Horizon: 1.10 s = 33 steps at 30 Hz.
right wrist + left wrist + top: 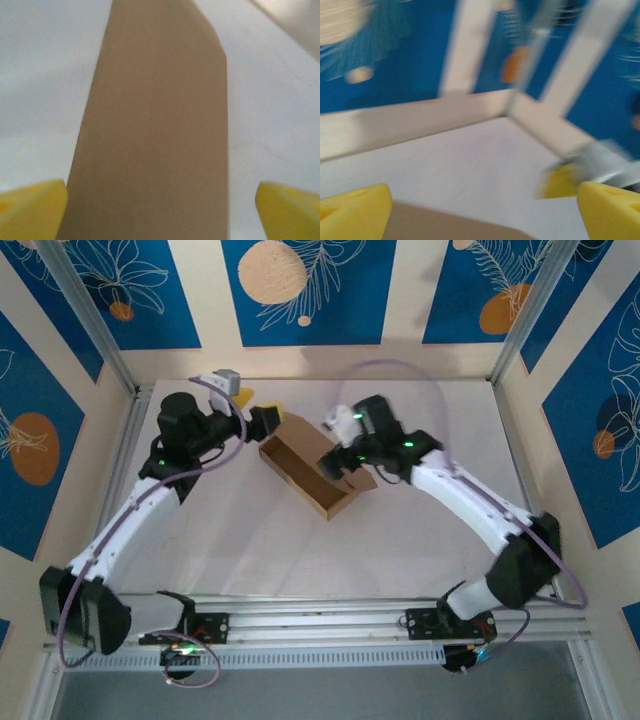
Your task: Fold the paper box
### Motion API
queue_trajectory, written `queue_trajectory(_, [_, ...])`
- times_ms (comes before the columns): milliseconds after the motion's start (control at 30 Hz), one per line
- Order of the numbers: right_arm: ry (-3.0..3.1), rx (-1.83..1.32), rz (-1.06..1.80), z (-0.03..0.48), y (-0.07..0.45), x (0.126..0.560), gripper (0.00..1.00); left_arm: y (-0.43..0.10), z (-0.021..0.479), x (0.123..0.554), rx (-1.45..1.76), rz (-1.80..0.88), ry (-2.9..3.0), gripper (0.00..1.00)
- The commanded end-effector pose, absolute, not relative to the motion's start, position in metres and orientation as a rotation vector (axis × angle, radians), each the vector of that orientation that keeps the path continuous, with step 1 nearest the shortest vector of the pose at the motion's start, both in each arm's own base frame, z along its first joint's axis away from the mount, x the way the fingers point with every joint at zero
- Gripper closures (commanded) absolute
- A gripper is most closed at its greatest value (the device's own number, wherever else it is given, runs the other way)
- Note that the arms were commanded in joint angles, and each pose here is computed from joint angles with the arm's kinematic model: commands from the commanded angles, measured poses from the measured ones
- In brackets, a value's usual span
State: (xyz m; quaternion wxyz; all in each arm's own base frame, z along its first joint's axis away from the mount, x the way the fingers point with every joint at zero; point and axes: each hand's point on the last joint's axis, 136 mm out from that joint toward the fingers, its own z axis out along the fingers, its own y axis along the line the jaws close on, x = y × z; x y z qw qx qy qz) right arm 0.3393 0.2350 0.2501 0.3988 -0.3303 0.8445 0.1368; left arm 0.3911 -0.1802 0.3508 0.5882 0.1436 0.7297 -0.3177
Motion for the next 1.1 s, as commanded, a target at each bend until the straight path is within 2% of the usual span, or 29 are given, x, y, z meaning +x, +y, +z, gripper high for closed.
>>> queue_trajectory(0, [1.922,-0.435,0.624,0.355,0.201,0.318,0.09,-0.086,0.276,0.449,-0.018,-0.407,1.895,0.06])
queue_trajectory(167, [2.155,0.048,0.666,0.293,0.152,0.312,0.15,-0.056,0.236,0.5,-0.231,-0.441,1.99,0.07])
queue_trajectory(300, [2.336,0.378,0.784,0.233,0.127,0.302,0.3,-0.076,0.201,0.542,-0.217,-0.605,2.094,0.11])
queue_trajectory(400, [2.401,0.46,0.807,0.206,0.12,0.297,0.44,-0.081,0.183,0.56,-0.22,-0.636,2.131,0.12])
queue_trajectory(500, [2.418,0.397,0.725,0.195,0.115,0.293,0.5,-0.081,0.172,0.57,-0.203,-0.623,2.14,0.12])
queue_trajectory(633, [2.406,0.208,0.589,0.197,0.112,0.286,0.45,-0.071,0.162,0.574,-0.191,-0.545,2.145,0.12])
queue_trajectory(733, [2.414,-0.072,0.517,0.193,0.129,0.277,0.42,-0.073,0.155,0.58,-0.182,-0.572,2.187,0.15])
queue_trajectory(900, [2.287,-0.506,0.227,0.187,0.154,0.251,0.31,-0.12,0.155,0.592,-0.11,-0.797,2.195,0.17])
queue_trajectory(1067, [1.999,-0.846,0.069,0.195,0.178,0.235,0.2,-0.141,0.159,0.594,-0.103,-0.855,2.176,0.16])
